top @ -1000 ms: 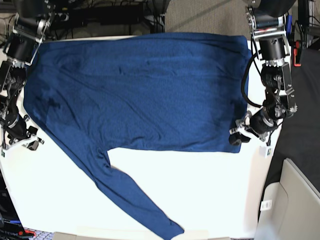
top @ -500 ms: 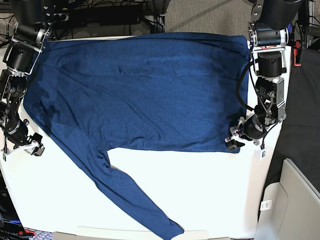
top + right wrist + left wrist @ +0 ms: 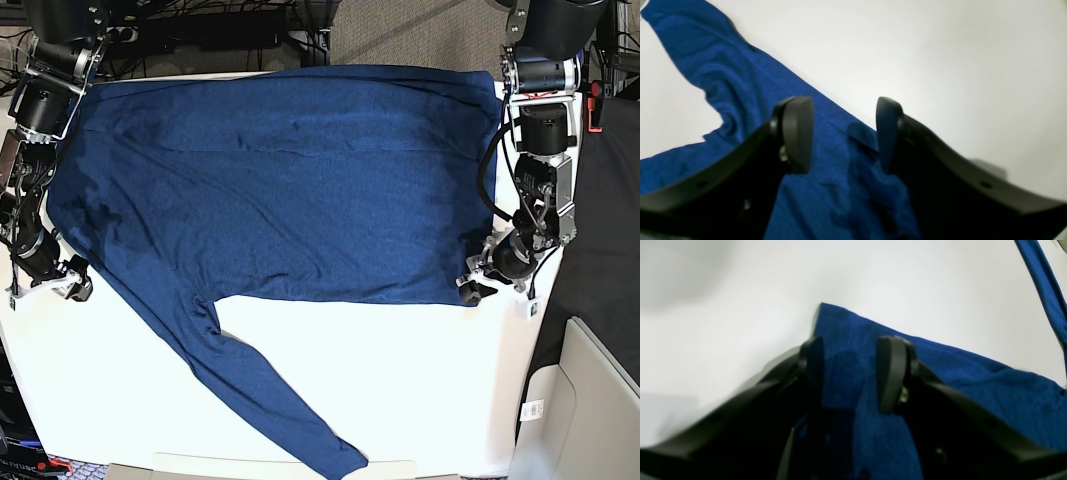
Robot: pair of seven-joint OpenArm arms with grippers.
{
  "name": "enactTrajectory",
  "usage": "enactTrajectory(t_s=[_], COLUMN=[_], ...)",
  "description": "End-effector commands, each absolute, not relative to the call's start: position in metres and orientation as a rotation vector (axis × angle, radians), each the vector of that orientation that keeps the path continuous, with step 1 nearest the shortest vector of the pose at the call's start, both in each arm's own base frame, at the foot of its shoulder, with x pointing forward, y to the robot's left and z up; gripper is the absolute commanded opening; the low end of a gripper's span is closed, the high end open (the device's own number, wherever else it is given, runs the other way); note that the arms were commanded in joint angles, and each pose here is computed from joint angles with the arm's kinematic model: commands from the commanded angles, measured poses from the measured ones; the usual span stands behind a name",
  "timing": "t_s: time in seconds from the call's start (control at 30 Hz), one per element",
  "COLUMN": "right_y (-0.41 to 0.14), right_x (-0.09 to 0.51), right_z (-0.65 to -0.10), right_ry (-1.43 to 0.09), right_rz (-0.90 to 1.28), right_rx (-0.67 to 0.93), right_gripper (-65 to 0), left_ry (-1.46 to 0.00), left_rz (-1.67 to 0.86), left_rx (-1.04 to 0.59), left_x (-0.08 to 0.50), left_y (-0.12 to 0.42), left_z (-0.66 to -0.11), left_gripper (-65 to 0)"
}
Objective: Fold the T-shirt properly
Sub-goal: 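Grasp the hem corners with both grippers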
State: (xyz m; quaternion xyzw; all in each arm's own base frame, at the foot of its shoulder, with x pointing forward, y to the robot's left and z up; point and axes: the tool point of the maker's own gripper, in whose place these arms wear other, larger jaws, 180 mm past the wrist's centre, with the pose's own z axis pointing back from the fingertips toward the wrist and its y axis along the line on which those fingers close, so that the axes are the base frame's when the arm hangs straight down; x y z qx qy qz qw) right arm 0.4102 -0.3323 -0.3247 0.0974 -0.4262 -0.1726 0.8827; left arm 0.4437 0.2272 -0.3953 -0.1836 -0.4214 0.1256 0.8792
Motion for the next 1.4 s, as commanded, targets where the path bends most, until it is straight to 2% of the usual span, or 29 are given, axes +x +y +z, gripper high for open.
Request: enactTrajectory(t_s=[0.0,0.3,0.5,0.67,0.93,1.03,1.17,1.37], right_y=[-0.342,-0.342,-0.342,-0.342,-0.342,-0.342,-0.341,-0.340], right_x=[0.421,0.422,0.422,0.422,0.422,0.422,0.422,0.421], right_z=[-0.298,-0.298,-0.298,-0.298,-0.298,-0.298,-0.298,-0.301], right_ry=[-0.964,-0.965,-0.965,-0.965,-0.965,-0.965,-0.965,-0.955], right_rz=[-0.351,-0.350,-0.350,-0.350,-0.350,-0.350,-0.349,-0.345], right_rx=[0.193,0.193,0.193,0.193,0.193,0.193,0.193,0.189], right_gripper=[-35.9,-35.9,-35.9,-35.9,-35.9,-35.9,-35.9,-35.9], left_ry=[-0.952,-0.988,-0.952,-0.850,-0.791,-0.800,-0.835,-0.909], left_rz=[0.250,0.257,0.258,0.250,0.238,0.225,0.202,0.141], left_rx=[-0.387,-0.363,-0.365,-0.396,-0.460,-0.464,-0.464,-0.457], left_x=[0.460,0.460,0.450,0.431,0.426,0.428,0.429,0.433], left_y=[0.232,0.242,0.238,0.219,0.185,0.182,0.180,0.178], left_z=[-0.371,-0.368,-0.383,-0.407,-0.417,-0.412,-0.401,-0.371], left_gripper=[-39.9,-39.9,-39.9,-39.9,-40.2,-46.2,-63.9,-64.9])
